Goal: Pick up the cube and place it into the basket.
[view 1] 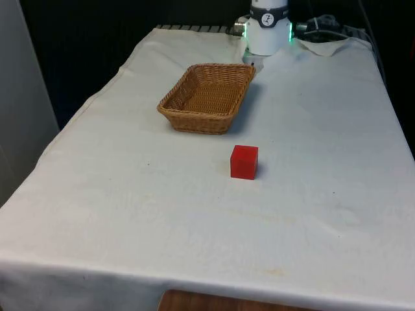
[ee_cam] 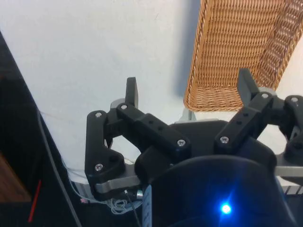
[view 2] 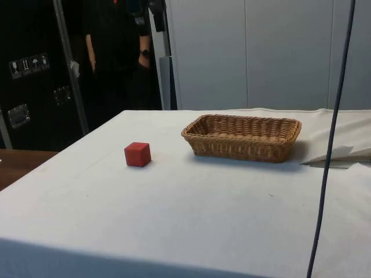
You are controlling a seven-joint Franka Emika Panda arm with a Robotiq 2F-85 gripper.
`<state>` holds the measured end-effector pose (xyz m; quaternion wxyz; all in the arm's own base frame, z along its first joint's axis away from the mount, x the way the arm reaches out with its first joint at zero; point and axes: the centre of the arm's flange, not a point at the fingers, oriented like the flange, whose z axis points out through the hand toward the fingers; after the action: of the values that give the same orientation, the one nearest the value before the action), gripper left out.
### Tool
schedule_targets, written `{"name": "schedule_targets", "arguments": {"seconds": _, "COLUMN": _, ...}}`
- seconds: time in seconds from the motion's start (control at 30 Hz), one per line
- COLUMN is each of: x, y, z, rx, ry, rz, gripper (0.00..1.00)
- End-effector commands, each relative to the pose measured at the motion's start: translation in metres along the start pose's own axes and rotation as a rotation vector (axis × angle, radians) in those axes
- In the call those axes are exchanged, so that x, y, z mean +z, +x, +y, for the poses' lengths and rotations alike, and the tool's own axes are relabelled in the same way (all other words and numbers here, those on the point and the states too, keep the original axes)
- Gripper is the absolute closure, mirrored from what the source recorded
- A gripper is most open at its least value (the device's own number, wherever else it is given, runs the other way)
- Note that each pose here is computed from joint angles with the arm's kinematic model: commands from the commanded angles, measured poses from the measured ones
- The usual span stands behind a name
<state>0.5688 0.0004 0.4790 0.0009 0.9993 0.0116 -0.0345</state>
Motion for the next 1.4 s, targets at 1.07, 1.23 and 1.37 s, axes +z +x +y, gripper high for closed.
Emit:
{"name": "schedule_targets", "arguments": {"seconds": 1.07, "x": 0.102, "y": 0.053, "z": -0.019, "rx": 0.006, "ry": -0.079, "rz": 0.014, "gripper": 0.00}}
{"name": "schedule_targets", "arguments": {"seconds": 1.23, "x": 0.114, "y": 0.059, "z": -0.019, "rx": 0.006, "ry": -0.086, "rz": 0.017, "gripper": 0.00}}
{"name": "schedule_targets", "arguments": {"seconds": 1.37, "x": 0.126, "y": 0.062, "z": -0.020, "rx": 0.001, "ry": -0.084, "rz": 0.016, "gripper": 0.00}}
